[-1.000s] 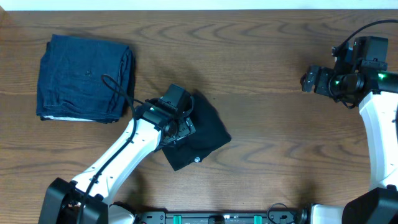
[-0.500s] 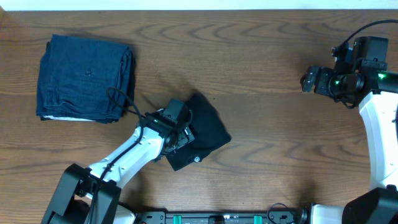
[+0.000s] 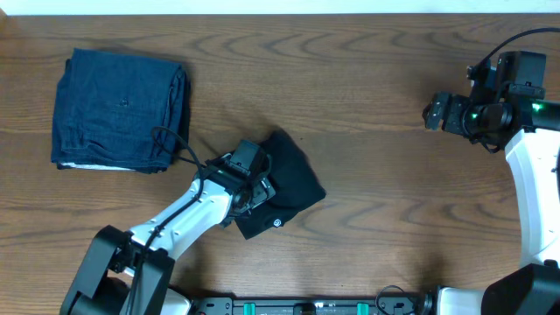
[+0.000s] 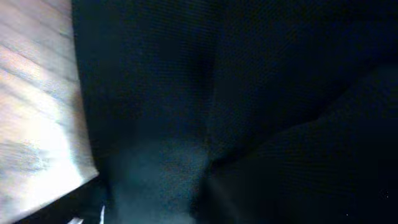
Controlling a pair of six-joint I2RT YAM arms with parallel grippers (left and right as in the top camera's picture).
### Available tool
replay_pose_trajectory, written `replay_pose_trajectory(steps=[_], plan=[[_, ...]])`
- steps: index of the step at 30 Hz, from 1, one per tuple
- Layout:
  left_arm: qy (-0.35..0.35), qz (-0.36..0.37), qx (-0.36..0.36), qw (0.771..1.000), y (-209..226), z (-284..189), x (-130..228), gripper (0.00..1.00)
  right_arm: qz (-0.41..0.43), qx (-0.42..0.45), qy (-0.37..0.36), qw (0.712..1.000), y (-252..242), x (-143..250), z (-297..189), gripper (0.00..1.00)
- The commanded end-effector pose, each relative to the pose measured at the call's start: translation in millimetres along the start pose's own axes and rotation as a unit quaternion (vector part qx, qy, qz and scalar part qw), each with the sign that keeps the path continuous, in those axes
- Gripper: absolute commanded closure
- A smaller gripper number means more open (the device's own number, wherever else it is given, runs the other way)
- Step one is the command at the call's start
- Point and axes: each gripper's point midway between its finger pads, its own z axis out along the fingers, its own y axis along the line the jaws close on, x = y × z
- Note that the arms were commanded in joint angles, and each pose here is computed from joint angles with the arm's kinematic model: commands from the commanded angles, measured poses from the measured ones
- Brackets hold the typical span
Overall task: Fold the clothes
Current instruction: 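Grasp the black bundle's left edge with the left gripper, then lift the bundle and carry it left onto the jeans stack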
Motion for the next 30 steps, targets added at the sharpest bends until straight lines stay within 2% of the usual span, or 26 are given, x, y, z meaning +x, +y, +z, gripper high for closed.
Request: replay_pose_trajectory(steps=[1, 3, 6, 8, 9, 13, 18, 23, 26, 30], plan=[[0.015, -0.016, -0.059, 0.998, 29.4, 21.0, 9.2, 0.37, 0.002, 0.004, 0.000, 1.000, -2.8, 0.0, -0.3, 0.01], [0.019, -0.017, -0.056, 0.998, 27.9, 21.1, 10.3, 0.54, 0.002, 0.004, 0.000, 1.000, -2.8, 0.0, -0.3, 0.01], [0.019, -0.017, -0.056, 0.998, 28.0, 21.1, 10.5, 0.72, 0.002, 0.004, 0.000, 1.000, -2.8, 0.0, -0.3, 0.01], [0.022, -0.017, -0.052, 0.998, 26.2, 20.6, 10.9, 0.91, 0.002, 0.004, 0.000, 1.000, -2.8, 0.0, -0.3, 0.01], [0.024, -0.017, -0.048, 0.998, 23.9, 19.9, 11.1, 0.94, 0.002, 0.004, 0.000, 1.000, -2.8, 0.0, -0.3, 0.01], [0.009, 0.023, -0.018, 1.000, 4.7, 8.1, 0.4, 0.94, 0.002, 0.004, 0.000, 1.000, -2.8, 0.0, -0.3, 0.01], [-0.048, 0.078, 0.043, 0.995, -39.6, -28.0, -30.5, 0.94, 0.002, 0.004, 0.000, 1.000, -2.8, 0.0, -0.3, 0.01], [-0.123, 0.116, 0.137, 0.976, -97.6, -83.4, -64.9, 0.94, 0.002, 0.004, 0.000, 1.000, -2.8, 0.0, -0.3, 0.01], [-0.164, 0.118, 0.181, 0.962, -120.3, -111.1, -85.3, 0.94, 0.002, 0.004, 0.000, 1.000, -2.8, 0.0, -0.3, 0.01], [-0.220, 0.085, 0.225, 0.945, -130.3, -147.1, -124.7, 0.94, 0.002, 0.004, 0.000, 1.000, -2.8, 0.0, -0.3, 0.01]])
